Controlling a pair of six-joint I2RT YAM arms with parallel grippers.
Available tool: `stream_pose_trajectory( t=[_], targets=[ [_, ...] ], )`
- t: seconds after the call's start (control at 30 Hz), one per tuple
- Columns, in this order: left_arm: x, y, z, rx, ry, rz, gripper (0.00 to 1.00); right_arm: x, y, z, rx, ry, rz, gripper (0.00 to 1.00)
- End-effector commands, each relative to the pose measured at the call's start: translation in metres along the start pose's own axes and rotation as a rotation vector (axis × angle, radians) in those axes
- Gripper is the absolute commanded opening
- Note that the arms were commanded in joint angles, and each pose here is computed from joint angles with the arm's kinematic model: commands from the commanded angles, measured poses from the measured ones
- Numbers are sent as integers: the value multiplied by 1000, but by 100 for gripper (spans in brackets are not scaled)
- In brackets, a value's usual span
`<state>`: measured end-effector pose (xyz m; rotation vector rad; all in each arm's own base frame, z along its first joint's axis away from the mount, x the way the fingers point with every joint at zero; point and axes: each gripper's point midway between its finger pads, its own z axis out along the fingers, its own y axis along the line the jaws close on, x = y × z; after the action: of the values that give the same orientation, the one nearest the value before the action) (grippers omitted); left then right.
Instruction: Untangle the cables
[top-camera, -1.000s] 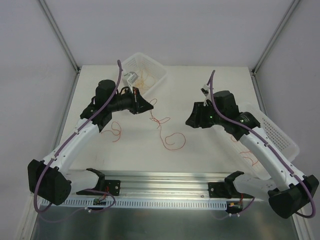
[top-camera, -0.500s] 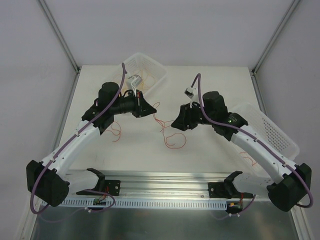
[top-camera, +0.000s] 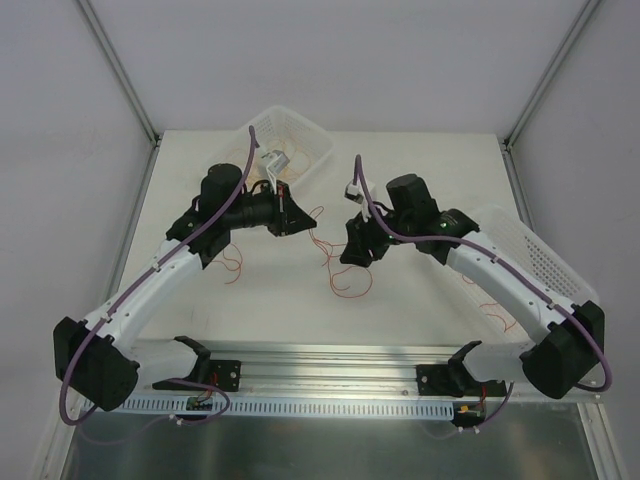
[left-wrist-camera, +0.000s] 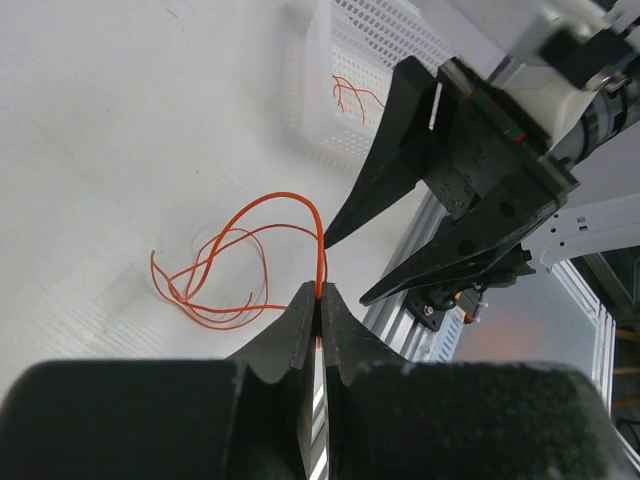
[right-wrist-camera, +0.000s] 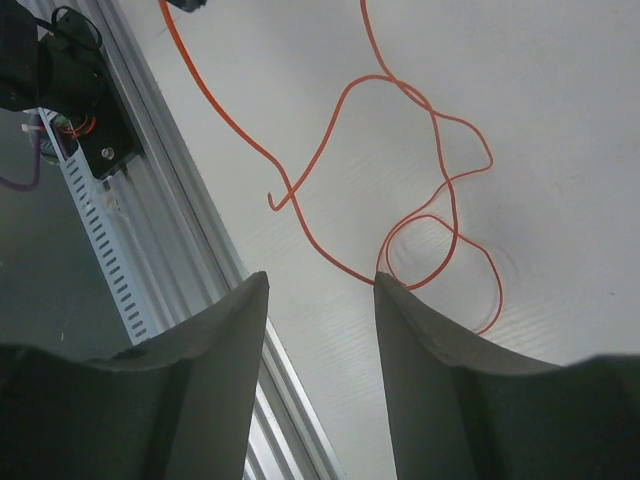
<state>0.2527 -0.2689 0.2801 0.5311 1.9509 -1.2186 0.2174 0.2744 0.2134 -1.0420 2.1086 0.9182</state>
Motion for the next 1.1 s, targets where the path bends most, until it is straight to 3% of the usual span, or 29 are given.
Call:
stream_pose_trajectory(
  t=[0.0, 0.27, 0.4, 0.5, 0.7, 1.07],
  targets=[
    [-16, -17, -1, 56, -19, 60, 0, -11, 6, 3, -46, -8, -85, 50],
    [-17, -18, 3, 66, -8, 56, 0, -18, 2, 13, -45, -8, -90, 50],
    [-16, -17, 4, 67, -3, 61, 0, -39, 5, 4, -22, -83, -53, 47],
    [-14, -15, 6, 63, 2, 60, 0, -58, 4, -2, 23, -143, 44, 40],
    [-14, -15, 7, 63, 5, 65, 0, -77, 7, -2, 23, -213, 265, 36],
    [-14, -14, 11, 63, 9, 76, 0, -53, -3, 33, 24, -91, 501, 33]
  ],
)
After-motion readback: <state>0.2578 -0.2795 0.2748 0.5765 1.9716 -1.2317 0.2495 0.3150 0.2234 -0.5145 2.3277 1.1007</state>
